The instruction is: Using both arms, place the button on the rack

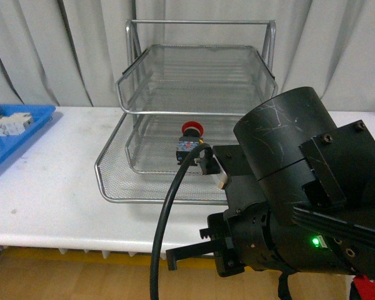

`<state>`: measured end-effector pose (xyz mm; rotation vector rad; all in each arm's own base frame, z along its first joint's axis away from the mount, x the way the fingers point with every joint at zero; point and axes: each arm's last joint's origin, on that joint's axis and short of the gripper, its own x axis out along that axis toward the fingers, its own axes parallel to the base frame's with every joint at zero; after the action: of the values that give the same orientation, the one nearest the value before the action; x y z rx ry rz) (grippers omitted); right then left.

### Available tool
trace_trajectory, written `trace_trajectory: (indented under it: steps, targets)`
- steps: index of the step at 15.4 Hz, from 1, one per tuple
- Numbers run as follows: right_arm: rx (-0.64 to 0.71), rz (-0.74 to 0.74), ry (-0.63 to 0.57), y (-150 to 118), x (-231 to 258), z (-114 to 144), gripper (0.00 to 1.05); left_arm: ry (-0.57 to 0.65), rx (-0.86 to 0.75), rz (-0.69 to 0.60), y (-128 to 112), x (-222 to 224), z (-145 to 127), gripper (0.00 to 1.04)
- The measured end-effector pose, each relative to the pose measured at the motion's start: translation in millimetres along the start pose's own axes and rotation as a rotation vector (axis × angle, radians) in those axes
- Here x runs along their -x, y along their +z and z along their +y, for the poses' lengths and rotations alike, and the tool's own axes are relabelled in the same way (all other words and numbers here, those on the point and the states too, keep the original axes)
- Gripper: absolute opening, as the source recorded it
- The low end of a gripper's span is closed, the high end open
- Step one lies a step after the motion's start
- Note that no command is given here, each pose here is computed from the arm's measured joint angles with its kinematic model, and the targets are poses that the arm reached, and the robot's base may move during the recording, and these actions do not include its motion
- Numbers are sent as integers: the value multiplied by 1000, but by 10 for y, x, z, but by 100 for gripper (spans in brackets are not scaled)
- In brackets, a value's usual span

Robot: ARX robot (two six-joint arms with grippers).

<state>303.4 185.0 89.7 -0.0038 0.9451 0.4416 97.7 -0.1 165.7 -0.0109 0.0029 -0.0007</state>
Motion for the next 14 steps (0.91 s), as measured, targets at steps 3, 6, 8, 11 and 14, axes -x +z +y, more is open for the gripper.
trace_trajectory:
  steps: [3, 6, 8, 11, 14]
  targets:
    - [-31, -14, -23, 162, -83, 32, 2, 0, 0, 0, 0, 0, 0, 98]
    - [-47, -26, -21, 340, -140, 80, 2, 0, 0, 0, 0, 0, 0, 98]
    - [-50, -11, -29, 406, -226, 74, 2, 0, 0, 0, 0, 0, 0, 98]
    - [-48, -7, -49, 528, -336, 10, 2, 0, 0, 0, 0, 0, 0, 98]
    - [-35, -73, -100, 899, -458, -273, 2, 0, 0, 0, 0, 0, 0, 98]
